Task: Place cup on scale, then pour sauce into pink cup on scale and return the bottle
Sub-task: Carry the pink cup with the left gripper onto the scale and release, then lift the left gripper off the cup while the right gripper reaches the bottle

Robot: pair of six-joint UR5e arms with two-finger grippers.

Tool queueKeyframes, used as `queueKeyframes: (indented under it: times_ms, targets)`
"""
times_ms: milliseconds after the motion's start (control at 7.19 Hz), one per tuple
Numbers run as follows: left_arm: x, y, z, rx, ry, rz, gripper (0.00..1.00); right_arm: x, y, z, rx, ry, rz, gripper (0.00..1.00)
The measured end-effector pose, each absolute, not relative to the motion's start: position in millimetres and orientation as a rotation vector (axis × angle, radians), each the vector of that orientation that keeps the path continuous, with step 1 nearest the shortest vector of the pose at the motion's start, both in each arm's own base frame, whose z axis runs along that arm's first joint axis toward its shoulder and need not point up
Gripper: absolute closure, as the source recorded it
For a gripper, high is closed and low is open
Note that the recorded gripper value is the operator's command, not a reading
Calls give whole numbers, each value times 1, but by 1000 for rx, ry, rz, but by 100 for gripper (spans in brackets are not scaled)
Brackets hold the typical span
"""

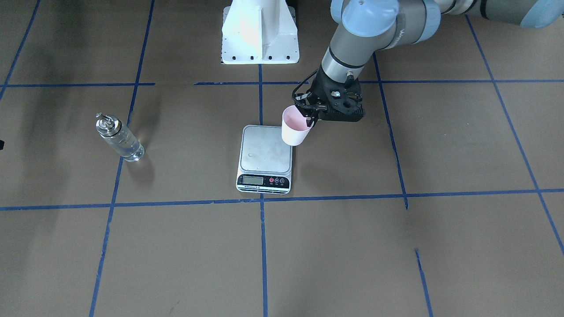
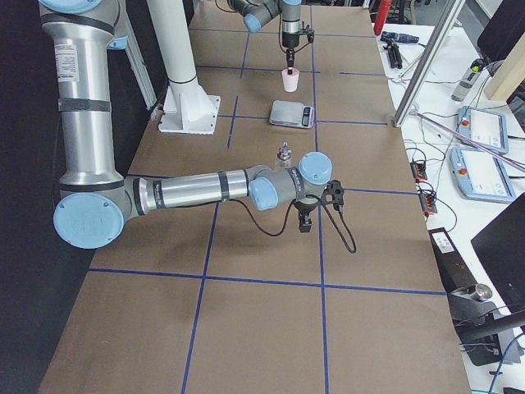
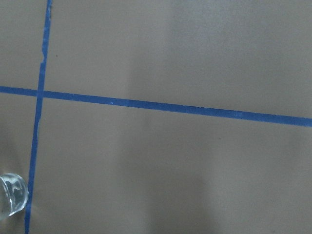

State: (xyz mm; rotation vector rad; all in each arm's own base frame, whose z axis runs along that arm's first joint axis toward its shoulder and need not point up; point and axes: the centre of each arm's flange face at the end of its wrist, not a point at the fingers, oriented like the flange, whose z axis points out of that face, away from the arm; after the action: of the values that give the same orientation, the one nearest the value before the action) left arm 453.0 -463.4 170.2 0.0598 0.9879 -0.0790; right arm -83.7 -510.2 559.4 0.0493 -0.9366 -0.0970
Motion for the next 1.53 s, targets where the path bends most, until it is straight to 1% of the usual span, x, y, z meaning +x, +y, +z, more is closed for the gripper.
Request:
queueKeyframes:
  times_ms: [278,695,834,973,1112,1251,1529]
  targets:
    - [497,-468,154,62,957,-69,100,-92,-511,557,47,-938,-114,0]
    - [540,-470,155,72,899,-66,100,-96,-513,558,43,-937,-119,0]
    - [544,-471,159,72,890,-65,94,-96,-514,558,42,-936,-118,0]
    - [546,-471,159,72,888,-62,46,-97,-514,558,40,-935,-118,0]
    - [546,-470,159,72,892,-59,40,-97,-513,558,40,-935,-119,0]
    - [544,-469,156,76,901,-56,30,-100,-513,556,41,-937,-125,0]
    - [522,-465,144,113,959,-52,30,-123,-508,544,42,-944,-175,0]
